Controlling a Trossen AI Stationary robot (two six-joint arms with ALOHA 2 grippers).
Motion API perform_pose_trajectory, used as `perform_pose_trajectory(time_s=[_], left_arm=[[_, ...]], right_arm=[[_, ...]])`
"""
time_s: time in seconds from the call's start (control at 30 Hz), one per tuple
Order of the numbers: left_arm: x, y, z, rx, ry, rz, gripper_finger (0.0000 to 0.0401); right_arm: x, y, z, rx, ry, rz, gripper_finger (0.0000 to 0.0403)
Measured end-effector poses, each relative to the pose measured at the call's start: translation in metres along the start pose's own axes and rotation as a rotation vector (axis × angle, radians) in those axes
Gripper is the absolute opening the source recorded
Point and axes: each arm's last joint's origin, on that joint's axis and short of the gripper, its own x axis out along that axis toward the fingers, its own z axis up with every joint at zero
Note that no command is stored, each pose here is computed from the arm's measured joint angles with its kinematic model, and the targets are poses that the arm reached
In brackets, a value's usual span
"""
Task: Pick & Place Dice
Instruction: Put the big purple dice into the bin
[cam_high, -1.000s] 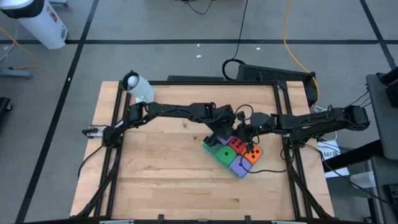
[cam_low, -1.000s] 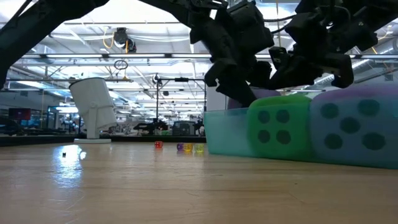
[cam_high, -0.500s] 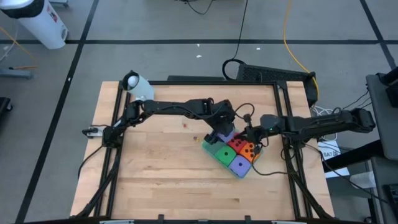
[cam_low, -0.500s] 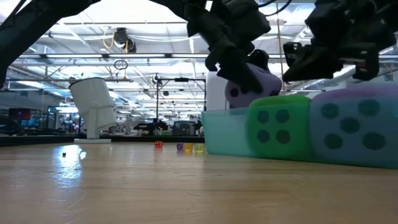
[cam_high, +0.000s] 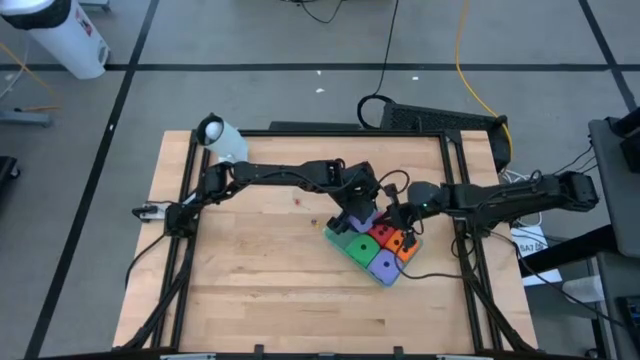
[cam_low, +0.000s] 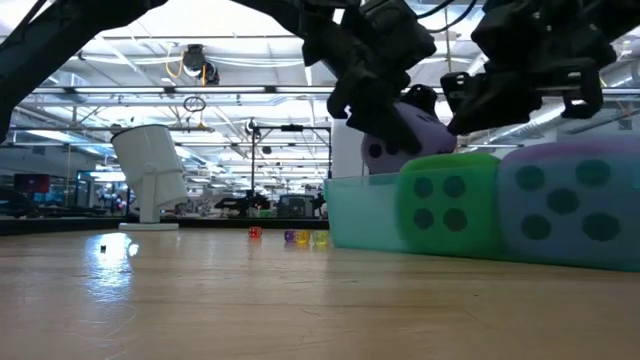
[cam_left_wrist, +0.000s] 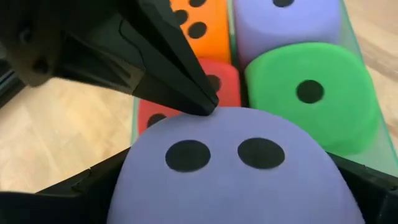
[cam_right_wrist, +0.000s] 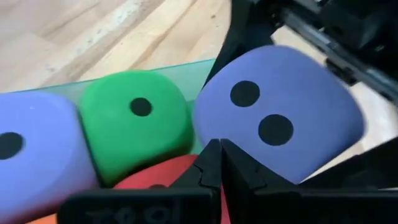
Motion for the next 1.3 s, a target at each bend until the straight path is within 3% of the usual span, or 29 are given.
perform_pose_trajectory(time_s=[0.27, 0.57, 0.77, 0.93, 1.3], left_arm=[[-0.001, -0.001, 0.003, 0.002, -0.044, -0.04, 0.0397], [-0.01, 0.006, 0.0, -0.036, -0.104, -0.065, 0.0397], [-0.019, 0.012, -0.009, -0.163, -0.168, -0.139, 0.0397], [-0.018, 0.017, -0.001, -0.321, -0.159, -0.041, 0.0399], [-0.002, 0.001, 0.015, -0.383, -0.166, -0.096, 0.04]], right_arm=[[0.0, -0.01, 0.007, 0.04, 0.01, 0.12, 0.0], [-0.014, -0.007, 0.015, 0.092, -0.044, 0.096, 0.0], [-0.035, 0.004, 0.026, 0.098, -0.086, 0.031, 0.0], [-0.046, 0.012, 0.023, 0.162, -0.089, -0.018, 0.0], [-0.049, 0.027, 0.018, 0.18, -0.061, -0.007, 0.0]])
